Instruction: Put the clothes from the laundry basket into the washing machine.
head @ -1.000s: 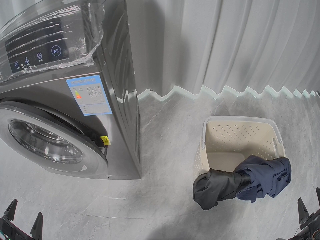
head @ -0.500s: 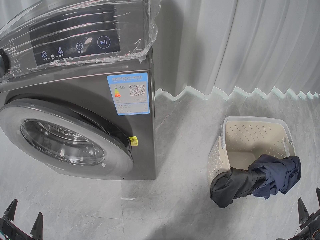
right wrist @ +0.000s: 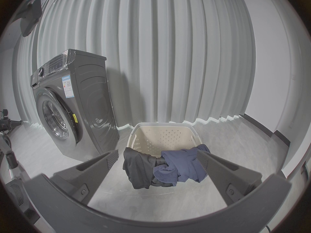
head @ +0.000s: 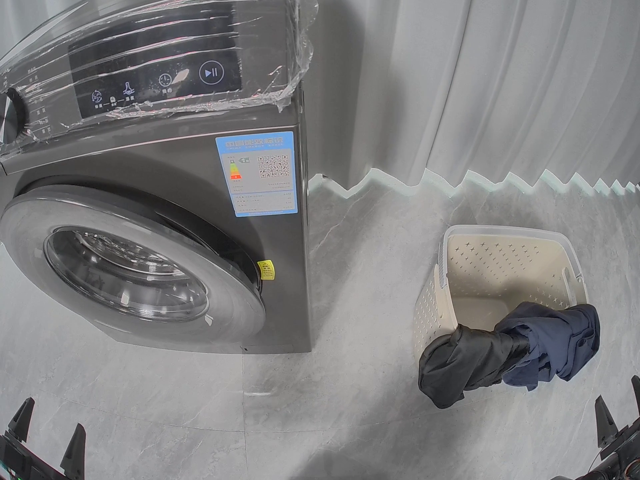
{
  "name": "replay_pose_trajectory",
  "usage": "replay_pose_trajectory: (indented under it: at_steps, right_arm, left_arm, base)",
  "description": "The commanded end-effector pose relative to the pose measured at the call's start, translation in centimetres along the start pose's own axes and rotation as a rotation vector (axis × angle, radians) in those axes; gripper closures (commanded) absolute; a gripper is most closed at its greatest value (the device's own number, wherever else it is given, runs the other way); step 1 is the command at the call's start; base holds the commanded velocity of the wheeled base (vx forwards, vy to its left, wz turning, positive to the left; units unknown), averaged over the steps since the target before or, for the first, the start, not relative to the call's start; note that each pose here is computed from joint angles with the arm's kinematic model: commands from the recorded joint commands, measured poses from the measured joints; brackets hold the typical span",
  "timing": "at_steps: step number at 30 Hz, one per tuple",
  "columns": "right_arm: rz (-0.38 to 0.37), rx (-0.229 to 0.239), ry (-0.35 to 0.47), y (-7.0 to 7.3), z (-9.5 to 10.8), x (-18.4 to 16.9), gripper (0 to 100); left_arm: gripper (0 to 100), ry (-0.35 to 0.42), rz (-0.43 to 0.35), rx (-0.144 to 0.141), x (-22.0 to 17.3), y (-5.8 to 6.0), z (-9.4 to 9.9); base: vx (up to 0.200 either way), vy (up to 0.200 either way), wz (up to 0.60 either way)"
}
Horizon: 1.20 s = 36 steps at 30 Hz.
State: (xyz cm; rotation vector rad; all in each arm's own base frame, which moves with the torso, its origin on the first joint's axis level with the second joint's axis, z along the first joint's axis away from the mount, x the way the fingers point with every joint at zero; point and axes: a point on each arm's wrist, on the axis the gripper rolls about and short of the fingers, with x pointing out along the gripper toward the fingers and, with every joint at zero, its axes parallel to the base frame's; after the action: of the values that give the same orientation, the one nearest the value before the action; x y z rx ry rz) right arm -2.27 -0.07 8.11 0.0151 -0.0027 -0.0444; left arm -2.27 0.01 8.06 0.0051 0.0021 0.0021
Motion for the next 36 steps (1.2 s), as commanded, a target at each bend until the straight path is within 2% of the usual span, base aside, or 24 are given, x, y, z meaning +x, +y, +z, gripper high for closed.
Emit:
replay_pose_trajectory:
  at_steps: [1,36]
  right_arm:
    - [0.000,-0.002,0.008,-0.01,-0.51,0.06,0]
    - [-0.002,-0.002,0.008,0.00,-0.51,0.06,0]
  left_arm:
    - [0,-0.001,0.001,-0.002,-0.01,0.00,-0.48]
    - [0,0.001,-0.002,-0.007,0.00,-0.01,-0.48]
  base:
    - [0.000,0.200,0.00]
    - [0.000,0.200,0.00]
